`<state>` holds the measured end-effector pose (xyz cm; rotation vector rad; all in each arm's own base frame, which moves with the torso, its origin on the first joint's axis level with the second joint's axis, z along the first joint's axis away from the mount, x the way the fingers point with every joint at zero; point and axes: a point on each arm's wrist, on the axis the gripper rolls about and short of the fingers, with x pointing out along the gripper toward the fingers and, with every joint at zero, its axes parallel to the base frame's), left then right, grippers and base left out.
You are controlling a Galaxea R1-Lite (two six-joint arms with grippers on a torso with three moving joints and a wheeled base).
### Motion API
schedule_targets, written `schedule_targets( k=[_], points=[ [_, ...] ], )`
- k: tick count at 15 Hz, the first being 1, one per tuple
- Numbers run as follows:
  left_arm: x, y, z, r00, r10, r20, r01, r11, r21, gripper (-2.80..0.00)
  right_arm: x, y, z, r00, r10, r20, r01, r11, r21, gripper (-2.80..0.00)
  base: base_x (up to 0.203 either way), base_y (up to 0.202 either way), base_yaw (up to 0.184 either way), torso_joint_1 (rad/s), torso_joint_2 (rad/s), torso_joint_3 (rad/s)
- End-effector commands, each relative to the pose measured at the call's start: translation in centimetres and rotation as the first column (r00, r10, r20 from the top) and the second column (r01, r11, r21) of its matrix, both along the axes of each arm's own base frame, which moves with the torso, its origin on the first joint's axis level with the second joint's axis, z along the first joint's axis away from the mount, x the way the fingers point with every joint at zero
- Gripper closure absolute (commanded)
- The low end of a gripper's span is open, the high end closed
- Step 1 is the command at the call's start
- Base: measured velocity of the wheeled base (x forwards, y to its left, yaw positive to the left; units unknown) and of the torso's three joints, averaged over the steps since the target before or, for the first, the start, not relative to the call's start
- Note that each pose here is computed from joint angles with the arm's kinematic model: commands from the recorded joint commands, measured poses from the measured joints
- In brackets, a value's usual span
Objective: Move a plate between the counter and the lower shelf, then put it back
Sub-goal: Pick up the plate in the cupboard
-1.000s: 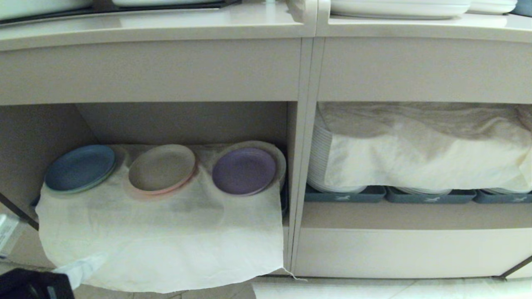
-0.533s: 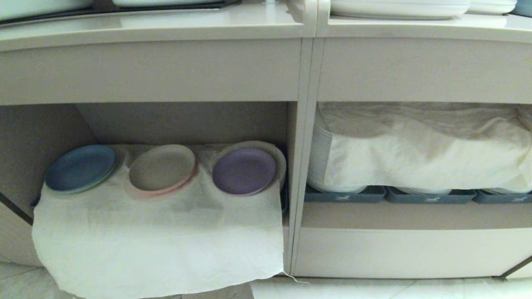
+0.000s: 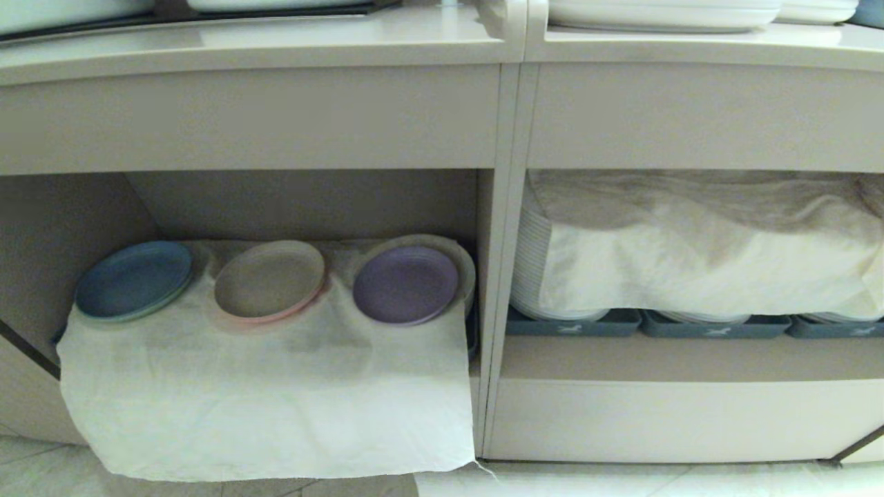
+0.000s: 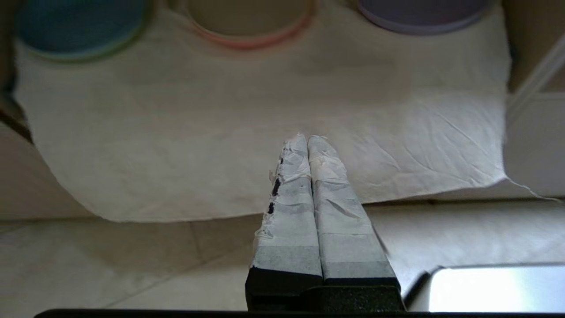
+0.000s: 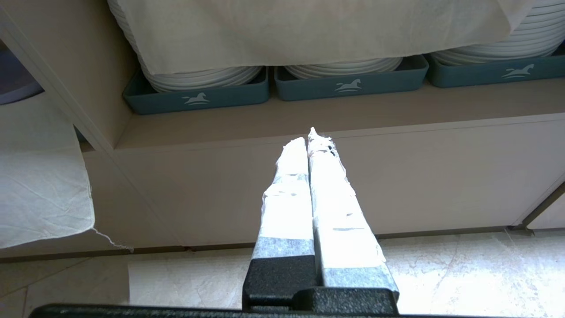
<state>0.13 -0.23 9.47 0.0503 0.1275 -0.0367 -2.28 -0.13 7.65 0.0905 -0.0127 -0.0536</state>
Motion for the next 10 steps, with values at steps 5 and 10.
schedule_targets(
  k=[5, 10],
  points=[
    [-1.1, 0.0, -0.2, 0.993, -0.031, 0.118, 0.030, 0.999, 0.010, 0.00, 0.0, 0.0, 0.0, 1.000, 0.000, 0.000, 0.000, 1.000, 0.000, 0.00, 0.000, 0.000, 0.000, 0.000, 0.00, 0.000],
    [-2.6, 0.0, -0.6, 0.974, -0.065, 0.219, 0.064, 0.998, 0.013, 0.00, 0.0, 0.0, 0.0, 1.000, -0.001, 0.000, 0.001, 1.000, 0.000, 0.00, 0.000, 0.000, 0.000, 0.000, 0.00, 0.000]
  ],
)
